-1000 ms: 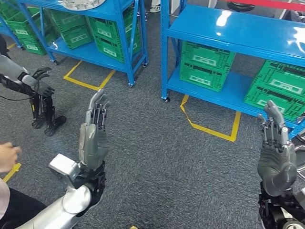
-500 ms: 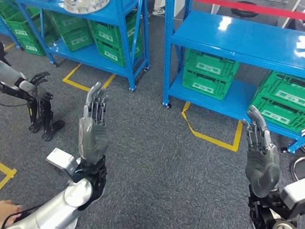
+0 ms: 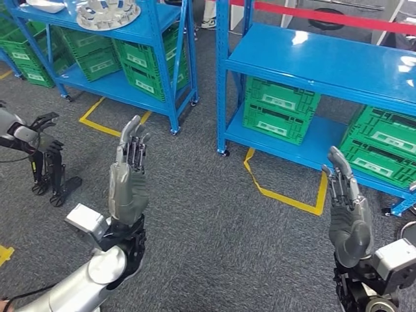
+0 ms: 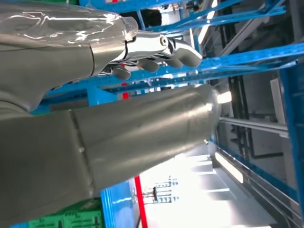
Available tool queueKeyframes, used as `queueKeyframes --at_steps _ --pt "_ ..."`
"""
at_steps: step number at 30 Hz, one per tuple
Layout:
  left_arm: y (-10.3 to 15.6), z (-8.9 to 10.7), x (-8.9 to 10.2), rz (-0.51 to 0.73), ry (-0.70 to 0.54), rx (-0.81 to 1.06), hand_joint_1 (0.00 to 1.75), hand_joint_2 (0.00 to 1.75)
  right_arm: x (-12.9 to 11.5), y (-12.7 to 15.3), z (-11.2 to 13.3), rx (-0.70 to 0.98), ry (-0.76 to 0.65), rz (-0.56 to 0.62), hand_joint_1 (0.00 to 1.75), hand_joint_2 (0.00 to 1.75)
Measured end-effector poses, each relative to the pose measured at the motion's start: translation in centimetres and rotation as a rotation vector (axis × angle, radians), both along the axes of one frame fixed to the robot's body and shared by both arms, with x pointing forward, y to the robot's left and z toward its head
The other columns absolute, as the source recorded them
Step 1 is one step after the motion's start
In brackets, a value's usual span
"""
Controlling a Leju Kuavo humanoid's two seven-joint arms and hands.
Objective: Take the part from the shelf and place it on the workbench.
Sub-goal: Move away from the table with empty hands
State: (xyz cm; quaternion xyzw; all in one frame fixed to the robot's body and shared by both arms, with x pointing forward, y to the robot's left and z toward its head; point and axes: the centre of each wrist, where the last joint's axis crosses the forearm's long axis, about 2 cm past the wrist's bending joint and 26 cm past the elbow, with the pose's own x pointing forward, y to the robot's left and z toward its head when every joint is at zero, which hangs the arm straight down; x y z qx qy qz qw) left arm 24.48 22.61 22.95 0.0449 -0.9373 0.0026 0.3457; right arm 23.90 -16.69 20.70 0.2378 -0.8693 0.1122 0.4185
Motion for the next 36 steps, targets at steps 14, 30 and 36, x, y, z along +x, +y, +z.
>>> queueKeyframes --at_steps 14,30,36 --pt "-0.17 -0.29 0.19 -0.012 0.006 0.003 0.0 0.0 -0.22 0.13 -0.59 0.007 0.008 0.002 0.0 0.0" --pt "-0.26 -0.38 0.37 -0.013 0.004 0.008 0.0 0.0 -0.5 0.24 -0.78 0.002 0.017 -0.015 0.0 0.0" --pt "-0.24 -0.39 0.35 -0.013 0.003 0.009 0.0 0.0 -0.57 0.28 -0.6 0.006 0.014 -0.014 0.0 0.0"
